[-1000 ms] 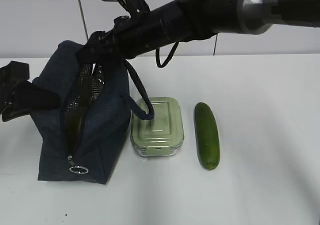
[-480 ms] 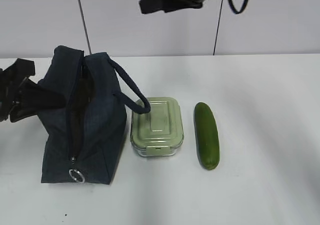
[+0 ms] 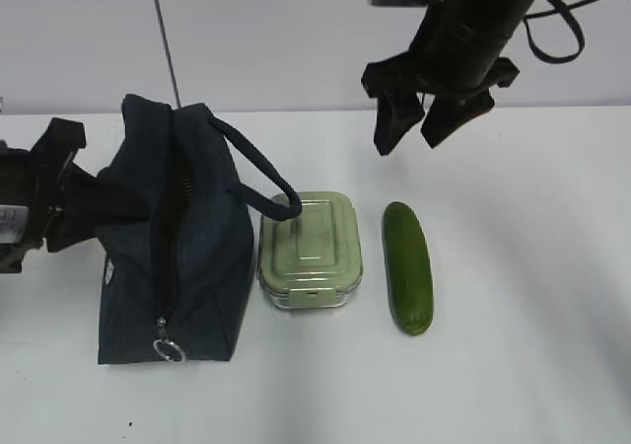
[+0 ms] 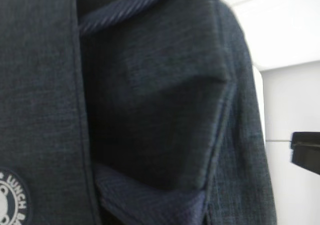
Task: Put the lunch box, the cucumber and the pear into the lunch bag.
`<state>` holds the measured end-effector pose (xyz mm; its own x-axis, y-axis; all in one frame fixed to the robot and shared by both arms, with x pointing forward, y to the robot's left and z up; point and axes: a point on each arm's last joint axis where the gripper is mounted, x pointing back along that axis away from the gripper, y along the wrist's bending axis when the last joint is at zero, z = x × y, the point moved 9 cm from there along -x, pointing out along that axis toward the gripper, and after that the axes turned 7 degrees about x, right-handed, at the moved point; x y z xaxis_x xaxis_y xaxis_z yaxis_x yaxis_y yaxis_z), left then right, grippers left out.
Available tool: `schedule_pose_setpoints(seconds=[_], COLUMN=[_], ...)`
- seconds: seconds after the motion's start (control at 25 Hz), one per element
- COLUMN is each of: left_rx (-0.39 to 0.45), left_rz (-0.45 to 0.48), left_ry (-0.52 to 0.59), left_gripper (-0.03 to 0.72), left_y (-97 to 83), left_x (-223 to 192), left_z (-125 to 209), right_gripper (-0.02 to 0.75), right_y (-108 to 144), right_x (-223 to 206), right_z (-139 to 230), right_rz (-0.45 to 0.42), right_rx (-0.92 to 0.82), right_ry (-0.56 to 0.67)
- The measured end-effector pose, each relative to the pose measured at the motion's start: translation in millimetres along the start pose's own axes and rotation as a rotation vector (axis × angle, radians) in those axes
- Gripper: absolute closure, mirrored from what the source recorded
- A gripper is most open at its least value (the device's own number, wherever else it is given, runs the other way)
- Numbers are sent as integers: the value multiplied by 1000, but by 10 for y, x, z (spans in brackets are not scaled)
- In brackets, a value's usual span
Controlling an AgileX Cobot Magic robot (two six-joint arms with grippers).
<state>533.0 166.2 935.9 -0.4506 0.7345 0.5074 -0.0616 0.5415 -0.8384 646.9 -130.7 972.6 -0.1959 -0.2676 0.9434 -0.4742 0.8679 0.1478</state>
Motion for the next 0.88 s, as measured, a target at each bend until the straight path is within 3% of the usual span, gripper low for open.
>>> schedule_pose_setpoints(seconds=[0.44,0.76,0.88], left_rx=[-41,-53,-53], left_rz=[-5,-14,-14], left_ry=[53,62,63], left_gripper=[707,707,707], left_y=[56,72,73], left_x=[-43,-42,-42], left_z=[71,88,89], right_gripper=[162,164,200], right_y=[-209,-269,-276], right_x=[-866,-1217,-1283], right_z=[257,399,426], right_rz=[15,13,11], right_rx=[-66,-103,-111], right_ry=[225,309,324])
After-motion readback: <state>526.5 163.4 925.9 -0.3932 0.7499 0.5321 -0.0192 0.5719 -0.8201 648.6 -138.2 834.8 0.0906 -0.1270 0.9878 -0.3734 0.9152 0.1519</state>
